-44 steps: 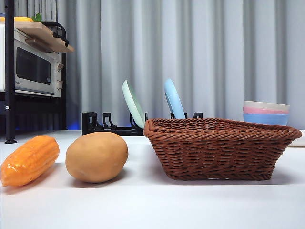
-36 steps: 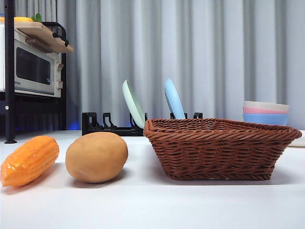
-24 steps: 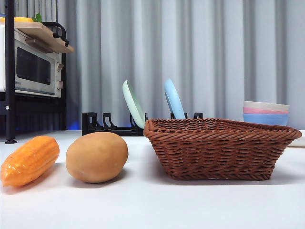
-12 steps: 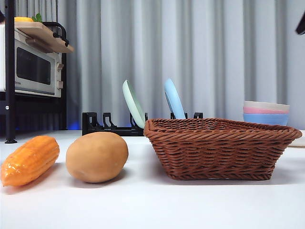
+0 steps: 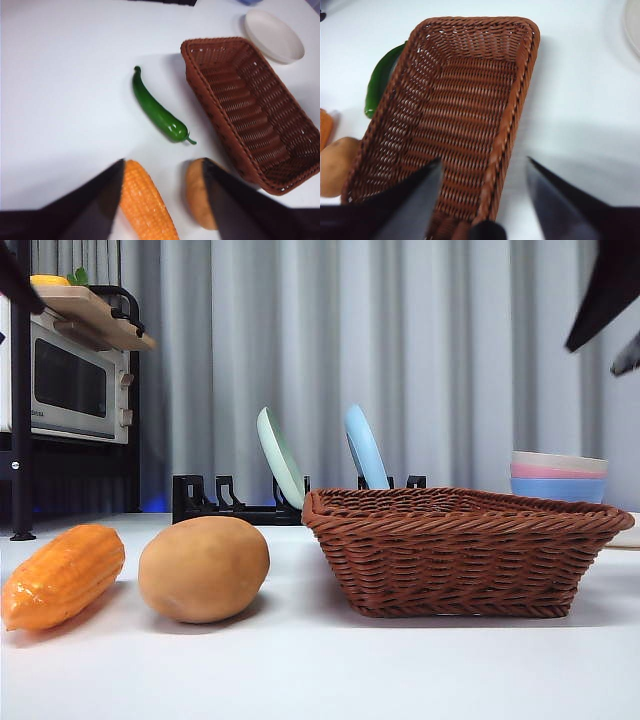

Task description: Pick up the basket,pick up the corn from the table,pick up the potato from the table,pick up the cucumber from the table,put all items into the basket

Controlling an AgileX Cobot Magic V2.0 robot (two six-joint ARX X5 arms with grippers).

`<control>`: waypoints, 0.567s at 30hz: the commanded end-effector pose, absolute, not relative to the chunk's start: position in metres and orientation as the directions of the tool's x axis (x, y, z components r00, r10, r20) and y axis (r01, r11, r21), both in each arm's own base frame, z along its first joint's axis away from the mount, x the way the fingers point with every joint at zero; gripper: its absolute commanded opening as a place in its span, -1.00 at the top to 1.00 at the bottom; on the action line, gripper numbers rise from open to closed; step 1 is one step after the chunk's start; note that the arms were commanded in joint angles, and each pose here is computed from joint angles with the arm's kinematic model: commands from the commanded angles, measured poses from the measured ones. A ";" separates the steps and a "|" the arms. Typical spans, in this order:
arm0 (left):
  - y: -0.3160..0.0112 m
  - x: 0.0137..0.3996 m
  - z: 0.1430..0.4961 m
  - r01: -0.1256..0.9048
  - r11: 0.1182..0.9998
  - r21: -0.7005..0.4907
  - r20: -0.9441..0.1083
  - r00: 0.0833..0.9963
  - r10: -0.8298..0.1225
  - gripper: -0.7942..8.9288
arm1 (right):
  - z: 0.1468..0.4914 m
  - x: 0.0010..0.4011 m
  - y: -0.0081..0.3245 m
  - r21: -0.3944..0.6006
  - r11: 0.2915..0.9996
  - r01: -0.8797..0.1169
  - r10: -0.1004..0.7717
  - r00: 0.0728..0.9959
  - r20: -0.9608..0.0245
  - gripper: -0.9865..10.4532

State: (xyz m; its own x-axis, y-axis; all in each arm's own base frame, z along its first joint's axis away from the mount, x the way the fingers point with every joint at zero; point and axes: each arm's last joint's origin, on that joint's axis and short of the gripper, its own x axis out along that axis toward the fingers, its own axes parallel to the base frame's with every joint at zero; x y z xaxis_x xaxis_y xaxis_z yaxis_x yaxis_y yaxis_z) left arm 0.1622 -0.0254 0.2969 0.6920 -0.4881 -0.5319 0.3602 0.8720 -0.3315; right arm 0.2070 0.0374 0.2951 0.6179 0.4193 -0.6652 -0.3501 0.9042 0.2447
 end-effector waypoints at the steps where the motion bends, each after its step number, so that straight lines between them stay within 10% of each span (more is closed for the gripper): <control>1: -0.025 0.163 0.299 0.371 0.873 -0.317 -0.518 0.703 -0.487 0.00 | 0.288 0.221 0.039 0.242 0.904 -0.352 0.419 0.613 -0.670 0.16; 17: -0.025 0.163 0.299 0.370 0.873 -0.317 -0.519 0.703 -0.486 0.00 | 0.209 0.313 0.053 0.333 0.893 -0.301 0.438 0.423 -0.793 0.19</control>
State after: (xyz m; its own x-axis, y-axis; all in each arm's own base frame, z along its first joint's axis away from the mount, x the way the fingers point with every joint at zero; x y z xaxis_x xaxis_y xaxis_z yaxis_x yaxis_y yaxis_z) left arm 0.1628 -0.0254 0.2975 0.6970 -0.4871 -0.5262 0.3619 0.8725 -0.3282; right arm 0.3088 0.0517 0.2149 0.4436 0.4217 -0.7908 -0.3004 0.9013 0.3121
